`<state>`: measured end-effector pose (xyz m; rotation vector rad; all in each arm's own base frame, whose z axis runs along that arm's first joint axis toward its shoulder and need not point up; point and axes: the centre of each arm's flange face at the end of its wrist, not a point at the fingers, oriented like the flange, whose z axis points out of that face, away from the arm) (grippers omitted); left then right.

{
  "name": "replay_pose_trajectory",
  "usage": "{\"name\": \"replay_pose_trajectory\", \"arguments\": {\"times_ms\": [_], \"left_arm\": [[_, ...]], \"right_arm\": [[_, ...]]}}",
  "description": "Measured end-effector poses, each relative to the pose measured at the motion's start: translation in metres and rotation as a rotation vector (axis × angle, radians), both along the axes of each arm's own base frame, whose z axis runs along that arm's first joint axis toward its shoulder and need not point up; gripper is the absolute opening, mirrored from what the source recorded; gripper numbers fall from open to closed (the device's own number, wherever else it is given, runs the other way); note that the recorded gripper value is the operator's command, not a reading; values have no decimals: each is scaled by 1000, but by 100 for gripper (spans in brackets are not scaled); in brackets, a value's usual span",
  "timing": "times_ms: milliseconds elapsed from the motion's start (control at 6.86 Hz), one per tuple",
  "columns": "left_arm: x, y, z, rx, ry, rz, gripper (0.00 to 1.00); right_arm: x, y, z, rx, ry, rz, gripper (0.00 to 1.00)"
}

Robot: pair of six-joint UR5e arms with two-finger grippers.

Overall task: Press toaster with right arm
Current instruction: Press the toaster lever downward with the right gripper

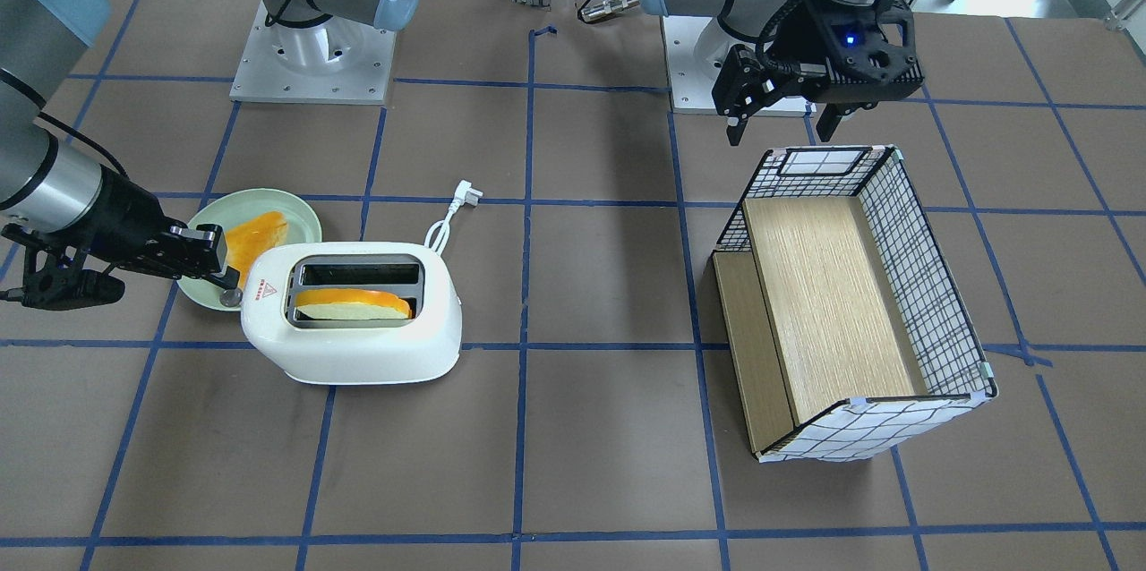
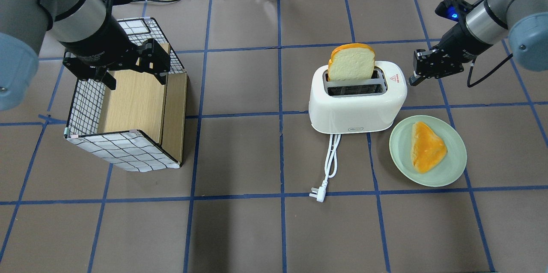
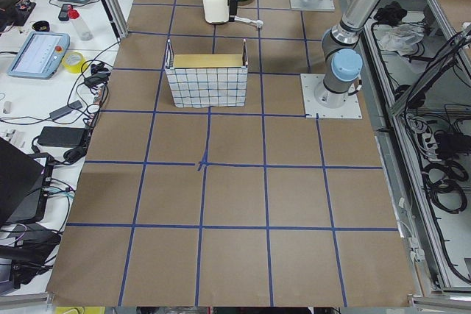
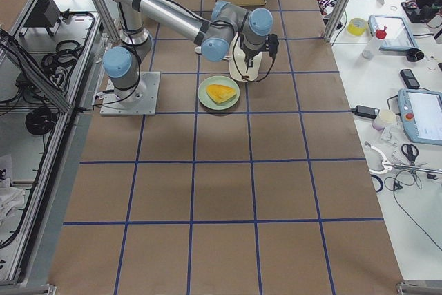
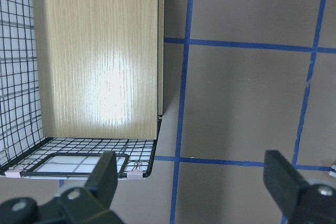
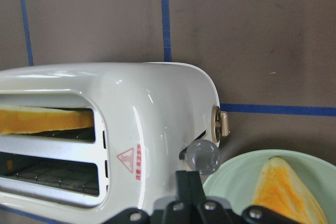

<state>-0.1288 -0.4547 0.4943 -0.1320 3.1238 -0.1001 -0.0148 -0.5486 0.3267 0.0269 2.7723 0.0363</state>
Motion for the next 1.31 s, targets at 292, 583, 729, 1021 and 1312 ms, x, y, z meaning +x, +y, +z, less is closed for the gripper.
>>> {"name": "replay_pose_trajectory", "arguments": {"times_ms": [292, 583, 729, 1021, 1312], "left_arm": [[0, 0, 0, 0, 0, 0, 100], [0, 0, 0, 0, 0, 0, 100], [0, 0, 0, 0, 0, 0, 100], [0, 0, 0, 0, 0, 0, 100], [0, 0, 0, 0, 0, 0, 100]], "right_arm": [[-1, -1, -2, -17, 7, -1, 0], [-1, -1, -3, -27, 9, -2, 0], [0, -1, -5, -26, 8, -2, 0], [-1, 1, -10, -24, 8, -4, 0], [-2, 0, -14, -23, 7, -6, 0]]}}
